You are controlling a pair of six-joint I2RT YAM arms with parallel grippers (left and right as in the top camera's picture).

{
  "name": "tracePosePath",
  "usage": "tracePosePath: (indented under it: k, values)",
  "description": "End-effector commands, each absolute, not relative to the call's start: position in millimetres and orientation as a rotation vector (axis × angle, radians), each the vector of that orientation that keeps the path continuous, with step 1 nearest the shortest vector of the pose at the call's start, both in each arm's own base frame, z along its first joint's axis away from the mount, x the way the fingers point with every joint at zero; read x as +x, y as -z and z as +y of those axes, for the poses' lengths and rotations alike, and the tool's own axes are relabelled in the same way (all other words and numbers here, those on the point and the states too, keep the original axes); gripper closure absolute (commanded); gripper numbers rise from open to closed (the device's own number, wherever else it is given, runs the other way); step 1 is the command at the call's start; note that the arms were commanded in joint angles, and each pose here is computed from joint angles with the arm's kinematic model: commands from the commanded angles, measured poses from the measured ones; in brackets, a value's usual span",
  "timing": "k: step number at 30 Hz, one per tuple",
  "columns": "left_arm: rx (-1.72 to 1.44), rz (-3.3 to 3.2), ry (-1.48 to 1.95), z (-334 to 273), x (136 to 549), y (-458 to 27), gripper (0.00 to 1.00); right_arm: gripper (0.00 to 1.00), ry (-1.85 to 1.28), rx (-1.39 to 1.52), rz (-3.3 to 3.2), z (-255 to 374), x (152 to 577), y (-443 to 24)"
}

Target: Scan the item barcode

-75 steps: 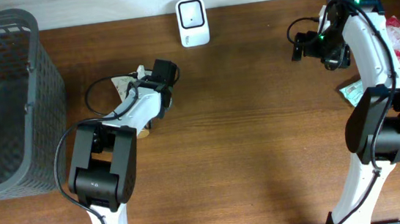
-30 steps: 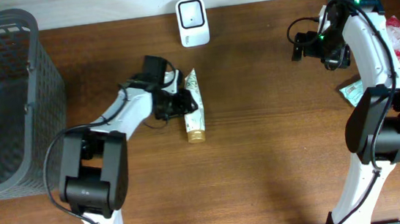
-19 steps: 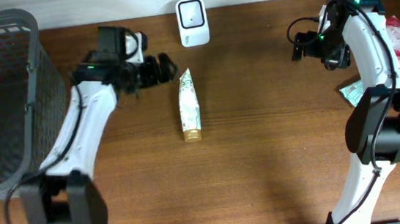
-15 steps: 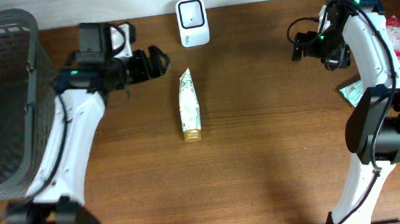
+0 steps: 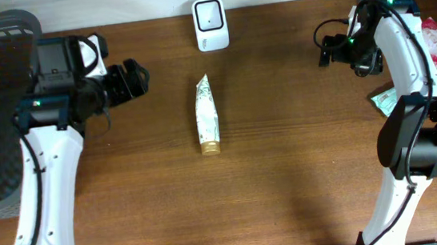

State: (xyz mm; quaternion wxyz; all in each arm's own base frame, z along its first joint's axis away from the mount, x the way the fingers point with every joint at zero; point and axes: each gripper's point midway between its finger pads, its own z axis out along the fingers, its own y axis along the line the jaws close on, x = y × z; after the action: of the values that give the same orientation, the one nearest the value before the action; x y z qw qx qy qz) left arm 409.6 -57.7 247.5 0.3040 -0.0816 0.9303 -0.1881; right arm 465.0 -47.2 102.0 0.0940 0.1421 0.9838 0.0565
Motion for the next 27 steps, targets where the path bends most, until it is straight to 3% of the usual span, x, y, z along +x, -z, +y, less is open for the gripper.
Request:
tracePosePath:
  k: [1, 8, 15, 23, 26, 27]
  values:
    - [-0.143, 2.579, 0.494, -84, 400, -205, 0.06, 0.01, -0.149, 0.410, 2.881, -47, 469, -118]
    - [0.144, 2.642, 0.423, -180, 411, -146, 0.01, 0.01, -0.149, 0.410, 2.881, -47, 469, -118]
    - [0.197, 2.587, -0.241, -200, 411, -80, 0.01, 0.01, -0.149, 0.411, 2.881, -47, 469, -118]
    - [0.126, 2.646, -0.329, -199, 408, -29, 0.01, 0.01, -0.150, 0.411, 2.881, -47, 469, -118]
    - [0.128, 2.652, -0.376, -194, 408, -18, 0.22, 0.01, -0.149, 0.411, 2.881, -47, 469, -118]
    - [0.131, 2.660, -0.383, -193, 407, -14, 0.23, 0.01, -0.150, 0.411, 2.881, -47, 469, -118]
